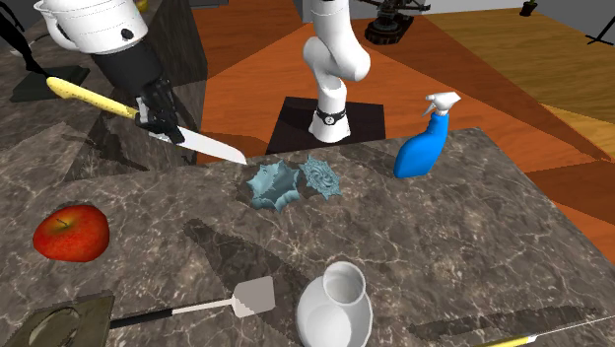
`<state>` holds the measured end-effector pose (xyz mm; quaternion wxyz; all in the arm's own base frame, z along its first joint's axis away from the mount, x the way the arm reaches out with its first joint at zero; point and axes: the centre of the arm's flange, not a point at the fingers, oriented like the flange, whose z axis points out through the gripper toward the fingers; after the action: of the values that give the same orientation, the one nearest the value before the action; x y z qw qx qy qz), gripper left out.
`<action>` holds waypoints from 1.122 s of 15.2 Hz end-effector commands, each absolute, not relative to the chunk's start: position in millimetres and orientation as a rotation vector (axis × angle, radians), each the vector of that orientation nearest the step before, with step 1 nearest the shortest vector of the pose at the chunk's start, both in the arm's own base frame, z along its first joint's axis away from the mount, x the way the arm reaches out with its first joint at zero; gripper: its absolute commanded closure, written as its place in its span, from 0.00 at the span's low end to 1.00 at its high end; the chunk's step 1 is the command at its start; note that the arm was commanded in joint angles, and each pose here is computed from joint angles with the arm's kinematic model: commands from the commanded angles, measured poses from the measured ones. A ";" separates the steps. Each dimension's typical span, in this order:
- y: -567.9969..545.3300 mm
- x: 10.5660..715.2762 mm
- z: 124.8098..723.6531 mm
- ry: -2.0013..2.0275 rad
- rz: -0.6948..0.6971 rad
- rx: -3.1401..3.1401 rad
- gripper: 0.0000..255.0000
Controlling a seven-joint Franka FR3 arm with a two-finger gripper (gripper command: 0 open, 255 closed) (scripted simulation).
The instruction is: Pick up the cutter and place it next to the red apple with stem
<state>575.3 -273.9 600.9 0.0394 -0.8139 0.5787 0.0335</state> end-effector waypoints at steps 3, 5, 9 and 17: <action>-326.2 564.8 600.6 1.772 0.103 -2.496 1.00; -352.0 559.0 600.6 1.772 0.103 -2.496 1.00; -410.6 545.9 600.6 1.772 0.103 -2.496 1.00; -410.6 545.9 558.4 1.772 0.103 -2.496 1.00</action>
<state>545.5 -410.6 563.9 0.0393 -0.8142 0.5783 0.0338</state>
